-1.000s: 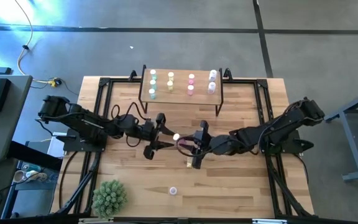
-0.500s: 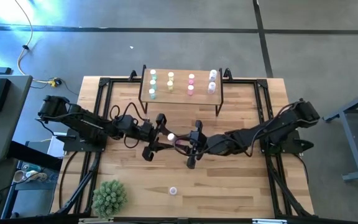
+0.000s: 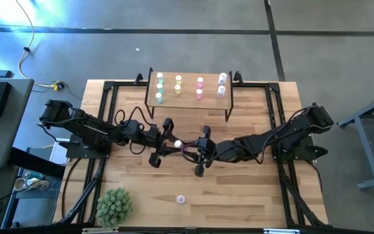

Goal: Pick and place medicine bottles onto shelf by color
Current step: Put the pink pill bottle on the shelf aligned with the other pink pill bottles

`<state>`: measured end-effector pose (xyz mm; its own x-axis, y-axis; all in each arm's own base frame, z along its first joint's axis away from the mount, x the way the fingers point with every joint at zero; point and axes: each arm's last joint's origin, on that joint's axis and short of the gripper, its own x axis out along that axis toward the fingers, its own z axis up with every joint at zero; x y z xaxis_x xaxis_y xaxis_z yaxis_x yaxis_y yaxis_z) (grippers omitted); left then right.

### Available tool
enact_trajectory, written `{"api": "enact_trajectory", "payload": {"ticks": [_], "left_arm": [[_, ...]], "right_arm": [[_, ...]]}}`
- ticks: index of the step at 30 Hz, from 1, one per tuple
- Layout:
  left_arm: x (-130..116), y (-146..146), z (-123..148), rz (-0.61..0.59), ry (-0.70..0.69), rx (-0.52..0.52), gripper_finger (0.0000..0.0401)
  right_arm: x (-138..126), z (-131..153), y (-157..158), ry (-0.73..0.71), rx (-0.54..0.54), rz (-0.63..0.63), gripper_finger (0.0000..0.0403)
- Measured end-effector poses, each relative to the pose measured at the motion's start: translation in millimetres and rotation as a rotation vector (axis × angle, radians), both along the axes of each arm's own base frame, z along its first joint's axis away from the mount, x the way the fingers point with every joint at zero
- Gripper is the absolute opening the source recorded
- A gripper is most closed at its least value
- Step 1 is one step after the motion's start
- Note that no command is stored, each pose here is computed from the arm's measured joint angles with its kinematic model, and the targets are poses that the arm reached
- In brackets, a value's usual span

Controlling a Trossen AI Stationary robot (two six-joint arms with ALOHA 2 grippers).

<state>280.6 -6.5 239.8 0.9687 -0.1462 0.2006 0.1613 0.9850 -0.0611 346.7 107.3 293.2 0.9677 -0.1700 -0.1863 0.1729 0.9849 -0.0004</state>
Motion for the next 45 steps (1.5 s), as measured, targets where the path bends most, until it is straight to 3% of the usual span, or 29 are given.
{"api": "enact_trajectory", "payload": {"ticks": [5, 14, 28, 36, 45], "left_arm": [[0, 0, 0, 0.000, 0.002, 0.000, 0.0090], [1, 0, -3, 0.000, 0.024, 0.001, 0.0096], [2, 4, -16, 0.053, 0.162, 0.000, 0.0095], [1, 16, -33, 0.132, 0.339, -0.019, 0.0096], [0, 19, -42, 0.182, 0.429, -0.009, 0.0097]], "right_arm": [[0, 0, 0, 0.001, 0.001, 0.005, 0.0098], [-1, -3, 0, 0.036, -0.010, 0.008, 0.0104], [-12, -4, -15, 0.164, 0.008, -0.025, 0.0208], [-27, 14, -26, 0.172, 0.036, 0.003, 0.0211], [-24, 23, -67, 0.153, 0.071, 0.019, 0.0211]]}}
